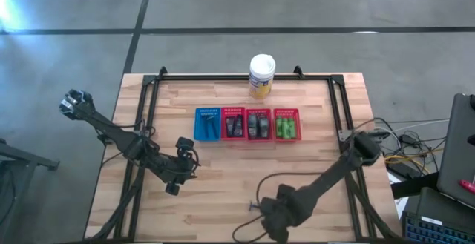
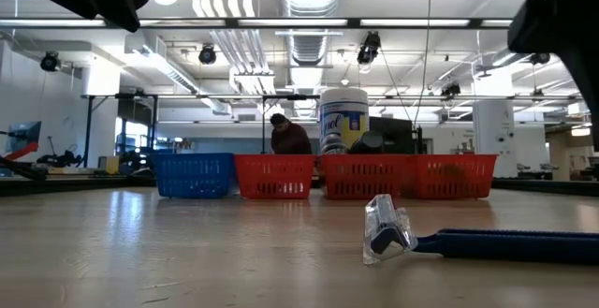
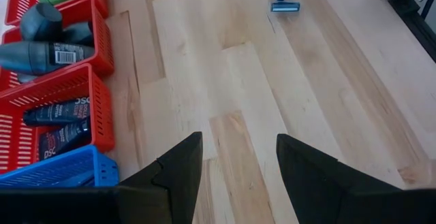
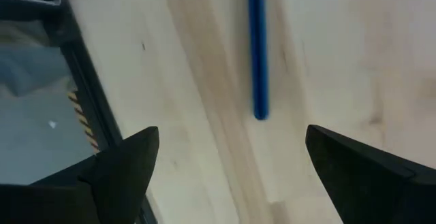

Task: Pick & Place Travel size toiletries
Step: Put the blue razor into the blue bin

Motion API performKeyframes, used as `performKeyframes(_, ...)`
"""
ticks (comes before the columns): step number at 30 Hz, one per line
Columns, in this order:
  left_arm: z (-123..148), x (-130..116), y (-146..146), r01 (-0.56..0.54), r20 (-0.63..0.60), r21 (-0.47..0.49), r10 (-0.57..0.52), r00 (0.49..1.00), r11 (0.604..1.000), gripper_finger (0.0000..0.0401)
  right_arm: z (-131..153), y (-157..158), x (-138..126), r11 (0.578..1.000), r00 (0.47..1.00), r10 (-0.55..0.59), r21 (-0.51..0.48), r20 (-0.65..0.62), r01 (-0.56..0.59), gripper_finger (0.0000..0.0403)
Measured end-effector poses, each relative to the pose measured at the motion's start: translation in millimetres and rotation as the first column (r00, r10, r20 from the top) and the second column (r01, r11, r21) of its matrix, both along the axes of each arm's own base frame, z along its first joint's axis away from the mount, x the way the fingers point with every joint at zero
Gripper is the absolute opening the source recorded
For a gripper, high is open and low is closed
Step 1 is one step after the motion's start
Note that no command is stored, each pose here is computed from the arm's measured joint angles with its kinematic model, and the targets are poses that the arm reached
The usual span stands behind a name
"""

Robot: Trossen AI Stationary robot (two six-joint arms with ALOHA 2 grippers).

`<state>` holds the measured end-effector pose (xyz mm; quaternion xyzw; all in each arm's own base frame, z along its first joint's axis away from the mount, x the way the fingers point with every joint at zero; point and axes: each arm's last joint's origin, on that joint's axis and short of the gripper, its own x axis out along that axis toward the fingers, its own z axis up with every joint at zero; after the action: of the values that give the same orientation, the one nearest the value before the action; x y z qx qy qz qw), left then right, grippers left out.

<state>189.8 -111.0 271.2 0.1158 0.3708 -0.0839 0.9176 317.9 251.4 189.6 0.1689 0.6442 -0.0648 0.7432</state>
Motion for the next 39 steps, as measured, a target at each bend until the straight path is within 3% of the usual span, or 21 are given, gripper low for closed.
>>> performKeyframes(6, 0, 0, 0, -0.001, 0.0, -0.001, 0.001, 1.0, 1.0, 0.0193, -19, 5, 13, 1.0, 0.999, -0.016, -0.02, -0.033, 0.015, 0.0368)
performKeyframes(13, 0, 0, 0, -0.004, -0.001, -0.006, 0.004, 1.0, 1.0, 0.0193, -15, -13, 31, 0.995, 0.999, -0.011, -0.101, 0.053, 0.016, 0.0368)
performKeyframes(20, 0, 0, 0, -0.017, -0.002, -0.019, 0.017, 1.0, 1.0, 0.0193, -30, -30, 54, 0.994, 0.992, 0.101, -0.057, 0.074, -0.097, 0.0368)
performKeyframes(26, 0, 0, 0, -0.023, -0.003, -0.025, 0.023, 1.0, 0.999, 0.0193, -36, -35, 58, 0.993, 0.991, 0.113, -0.05, 0.069, -0.11, 0.0362)
performKeyframes(39, 0, 0, 0, -0.02, -0.003, -0.018, 0.02, 1.0, 1.0, 0.0193, -54, -26, 54, 0.987, 0.987, 0.149, -0.068, 0.053, -0.146, 0.0209)
